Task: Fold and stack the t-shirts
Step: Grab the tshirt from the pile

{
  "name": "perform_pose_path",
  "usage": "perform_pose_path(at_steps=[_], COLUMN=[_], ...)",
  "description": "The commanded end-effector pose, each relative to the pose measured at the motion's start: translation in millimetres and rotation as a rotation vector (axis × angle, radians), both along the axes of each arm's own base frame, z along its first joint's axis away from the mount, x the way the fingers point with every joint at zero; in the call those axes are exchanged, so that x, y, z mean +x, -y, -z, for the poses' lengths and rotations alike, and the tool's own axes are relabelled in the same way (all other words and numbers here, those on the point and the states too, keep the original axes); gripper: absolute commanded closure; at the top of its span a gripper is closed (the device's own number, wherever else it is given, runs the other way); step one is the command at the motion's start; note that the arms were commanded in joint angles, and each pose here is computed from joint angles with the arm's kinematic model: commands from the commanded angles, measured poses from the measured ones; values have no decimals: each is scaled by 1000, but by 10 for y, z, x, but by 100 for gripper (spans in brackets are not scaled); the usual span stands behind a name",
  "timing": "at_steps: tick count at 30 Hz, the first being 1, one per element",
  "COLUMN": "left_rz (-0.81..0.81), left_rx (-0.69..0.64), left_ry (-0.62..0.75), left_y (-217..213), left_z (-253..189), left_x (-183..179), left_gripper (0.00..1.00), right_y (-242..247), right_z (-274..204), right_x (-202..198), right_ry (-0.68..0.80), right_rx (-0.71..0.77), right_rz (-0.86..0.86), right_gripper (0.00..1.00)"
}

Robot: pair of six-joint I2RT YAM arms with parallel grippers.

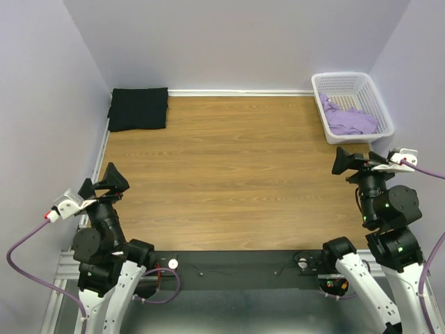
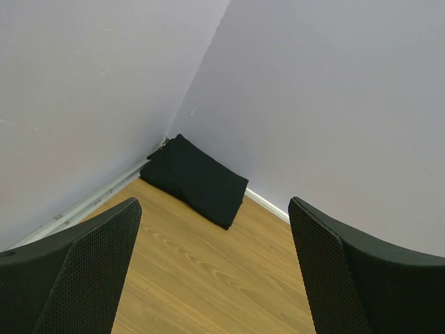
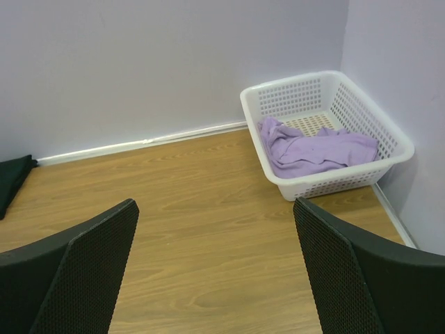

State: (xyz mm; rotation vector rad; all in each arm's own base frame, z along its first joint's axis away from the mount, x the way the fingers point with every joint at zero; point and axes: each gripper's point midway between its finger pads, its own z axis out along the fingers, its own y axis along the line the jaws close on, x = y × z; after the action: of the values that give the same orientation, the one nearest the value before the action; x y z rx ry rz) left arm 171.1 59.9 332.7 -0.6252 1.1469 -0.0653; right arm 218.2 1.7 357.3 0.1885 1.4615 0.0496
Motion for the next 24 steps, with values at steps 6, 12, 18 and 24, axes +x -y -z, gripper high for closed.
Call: perform_pose_path(at_steps=[6, 12, 18, 24], left_rz=[23, 47, 93, 124], left_rx=[-5, -9, 22, 54], left_ry=[54, 31, -37, -45], left_y=[24, 99, 218, 280], left_z=[-70, -52, 41, 40], left_x=[-45, 91, 241, 274], left_gripper=[5, 5, 5, 5], right_y=[-195, -448, -513, -275], right_z=[79, 127, 436, 782], right_x=[188, 615, 1383, 2163], right_ry=[-46, -146, -337, -468], right_rx=[-42, -51, -68, -67], right_rz=[-81, -145, -34, 118], right_gripper=[0, 0, 0, 0])
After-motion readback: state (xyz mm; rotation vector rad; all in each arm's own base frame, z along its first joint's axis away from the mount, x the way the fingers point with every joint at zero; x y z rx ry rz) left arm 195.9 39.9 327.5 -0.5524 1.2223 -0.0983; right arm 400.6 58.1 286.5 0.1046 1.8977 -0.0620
